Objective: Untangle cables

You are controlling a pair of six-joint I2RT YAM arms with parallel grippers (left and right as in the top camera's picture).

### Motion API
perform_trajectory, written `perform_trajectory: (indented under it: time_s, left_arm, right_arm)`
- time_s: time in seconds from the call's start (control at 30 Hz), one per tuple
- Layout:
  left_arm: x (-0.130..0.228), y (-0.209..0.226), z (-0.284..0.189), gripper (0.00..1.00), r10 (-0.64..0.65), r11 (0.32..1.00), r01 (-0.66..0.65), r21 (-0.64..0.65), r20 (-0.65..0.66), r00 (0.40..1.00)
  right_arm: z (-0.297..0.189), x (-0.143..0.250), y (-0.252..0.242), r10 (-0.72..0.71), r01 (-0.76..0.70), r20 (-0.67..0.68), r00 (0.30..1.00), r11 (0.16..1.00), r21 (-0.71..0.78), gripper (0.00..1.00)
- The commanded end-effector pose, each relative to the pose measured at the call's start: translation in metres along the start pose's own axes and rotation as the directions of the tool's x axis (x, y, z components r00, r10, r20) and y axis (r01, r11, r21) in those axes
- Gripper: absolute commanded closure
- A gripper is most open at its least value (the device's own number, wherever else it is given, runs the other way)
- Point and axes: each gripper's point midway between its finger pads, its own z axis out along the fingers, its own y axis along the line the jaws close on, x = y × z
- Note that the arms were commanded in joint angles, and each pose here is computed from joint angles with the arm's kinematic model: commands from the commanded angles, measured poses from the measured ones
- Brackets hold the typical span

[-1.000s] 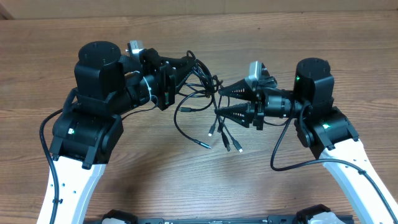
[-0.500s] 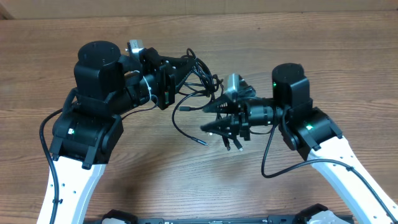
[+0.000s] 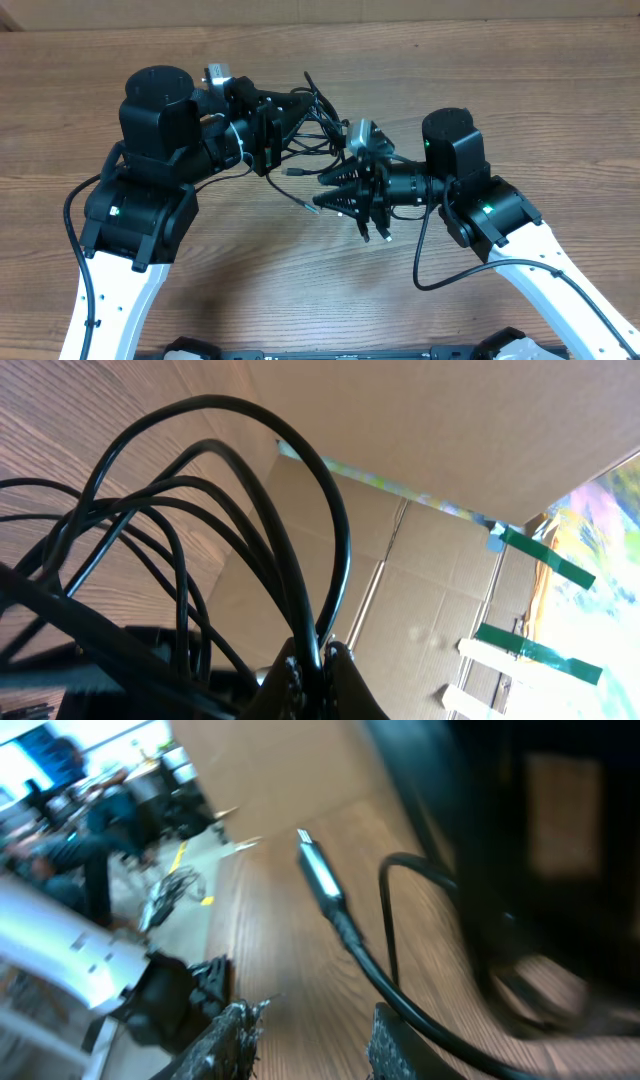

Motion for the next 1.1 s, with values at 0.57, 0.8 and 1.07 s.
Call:
perform_trajectory:
  time_s: [0.57,0.8,1.07]
  left_arm:
    - [0.038,-0.009,-0.006,0.96,0.101,0.995,-0.096,0.033,-0.198,0.975]
    - [0.046,-0.014,-0.008,0.96,0.128,0.991,-0.117,0.058,-0.239,0.963]
    - [0.018,-0.015,-0.003,0.96,0.381,0.924,-0.377,0.068,-0.065,0.922]
  right_arm:
    - [-0.047,0.015,-0.115,0.442,-0.532,0.308,0.843,0.596,0.602,0.56]
    - [-0.067,0.049,-0.126,0.509,-0.539,0.285,0.812,0.469,0.699,0.56]
    - [-0.095,0.07,-0.137,0.586,-0.591,0.306,0.75,0.386,0.708,0.6]
